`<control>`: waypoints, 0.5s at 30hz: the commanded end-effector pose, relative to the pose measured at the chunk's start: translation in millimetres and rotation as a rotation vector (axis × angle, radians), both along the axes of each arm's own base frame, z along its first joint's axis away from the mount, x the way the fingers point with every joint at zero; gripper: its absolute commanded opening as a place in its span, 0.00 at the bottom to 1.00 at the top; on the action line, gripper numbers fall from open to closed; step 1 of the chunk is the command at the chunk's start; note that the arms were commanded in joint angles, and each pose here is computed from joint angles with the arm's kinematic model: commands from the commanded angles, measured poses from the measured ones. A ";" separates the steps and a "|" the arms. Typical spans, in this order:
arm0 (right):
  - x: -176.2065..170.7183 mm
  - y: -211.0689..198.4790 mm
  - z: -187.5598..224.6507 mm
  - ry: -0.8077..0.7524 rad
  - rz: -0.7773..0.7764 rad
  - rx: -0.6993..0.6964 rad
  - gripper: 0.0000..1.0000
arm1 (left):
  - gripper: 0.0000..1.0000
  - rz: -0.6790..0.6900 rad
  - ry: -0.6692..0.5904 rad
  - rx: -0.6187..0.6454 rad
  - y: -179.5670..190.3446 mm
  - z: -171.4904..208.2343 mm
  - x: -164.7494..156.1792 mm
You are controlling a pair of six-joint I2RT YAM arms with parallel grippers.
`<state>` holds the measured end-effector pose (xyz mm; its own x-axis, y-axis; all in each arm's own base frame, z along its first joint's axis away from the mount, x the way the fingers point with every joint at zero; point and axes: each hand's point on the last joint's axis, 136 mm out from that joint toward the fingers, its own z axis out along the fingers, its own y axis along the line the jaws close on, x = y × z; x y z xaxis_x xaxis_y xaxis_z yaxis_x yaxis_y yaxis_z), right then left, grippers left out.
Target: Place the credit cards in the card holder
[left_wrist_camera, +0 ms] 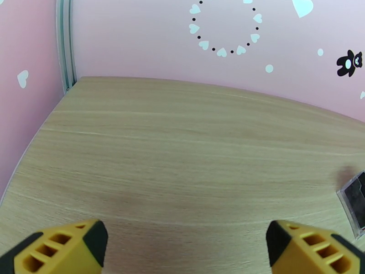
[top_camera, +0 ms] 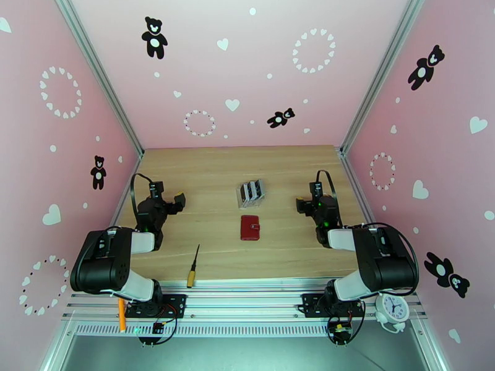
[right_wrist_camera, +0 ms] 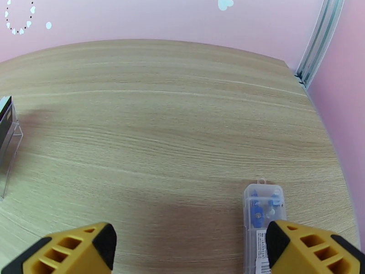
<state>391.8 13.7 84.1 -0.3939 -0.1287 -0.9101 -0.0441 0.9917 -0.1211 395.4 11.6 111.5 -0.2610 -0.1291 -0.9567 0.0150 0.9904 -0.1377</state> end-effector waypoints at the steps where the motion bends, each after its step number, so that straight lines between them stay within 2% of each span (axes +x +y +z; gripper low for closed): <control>1: 6.0 -4.1 2.5 -0.002 -0.023 0.002 0.95 | 0.98 -0.016 -0.018 0.020 -3.9 3.0 1.1; 2: 5.9 -4.0 2.4 -0.002 -0.023 0.003 0.99 | 0.98 -0.015 -0.018 0.021 -3.9 3.1 1.0; 15: 5.3 -4.0 2.4 -0.002 -0.023 0.003 0.99 | 0.98 0.003 -0.006 0.037 -4.2 1.7 2.7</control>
